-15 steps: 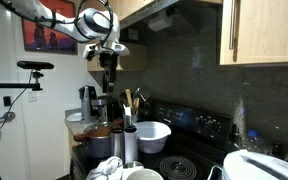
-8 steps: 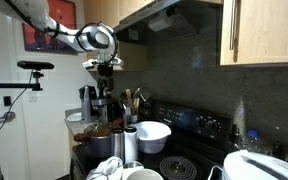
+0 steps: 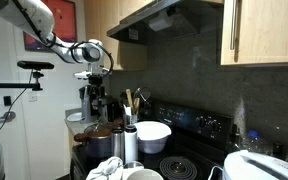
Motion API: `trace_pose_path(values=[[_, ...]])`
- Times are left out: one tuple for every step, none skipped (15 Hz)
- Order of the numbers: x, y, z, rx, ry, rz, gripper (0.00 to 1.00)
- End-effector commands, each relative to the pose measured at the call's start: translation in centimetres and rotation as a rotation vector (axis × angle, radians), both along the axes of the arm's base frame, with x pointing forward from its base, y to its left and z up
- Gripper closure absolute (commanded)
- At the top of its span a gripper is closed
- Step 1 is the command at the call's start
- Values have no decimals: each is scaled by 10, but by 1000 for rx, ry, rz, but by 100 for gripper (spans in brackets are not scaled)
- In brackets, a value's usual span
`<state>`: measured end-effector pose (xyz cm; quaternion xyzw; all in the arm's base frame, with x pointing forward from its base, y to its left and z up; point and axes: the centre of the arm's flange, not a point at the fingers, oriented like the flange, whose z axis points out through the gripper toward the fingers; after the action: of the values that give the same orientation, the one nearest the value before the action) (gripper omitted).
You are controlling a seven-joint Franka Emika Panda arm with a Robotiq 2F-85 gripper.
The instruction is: Move the pot to the right side of the stove
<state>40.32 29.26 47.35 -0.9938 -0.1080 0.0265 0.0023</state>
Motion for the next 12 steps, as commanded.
trace_pose_path(values=[[6, 14, -39, 29, 10, 70, 0], [8, 17, -49, 35, 8, 79, 0], [11, 20, -58, 43, 1, 88, 0], [15, 22, -66, 51, -2, 96, 0], [19, 26, -74, 53, -3, 105, 0], [23, 29, -81, 59, -5, 109, 0], [26, 31, -88, 64, -4, 119, 0], [30, 35, -95, 65, -4, 126, 0], [34, 38, -101, 74, -2, 135, 0], [37, 42, -107, 71, -3, 145, 0], [40, 43, -114, 75, -3, 148, 0], [42, 44, -120, 77, 0, 145, 0]])
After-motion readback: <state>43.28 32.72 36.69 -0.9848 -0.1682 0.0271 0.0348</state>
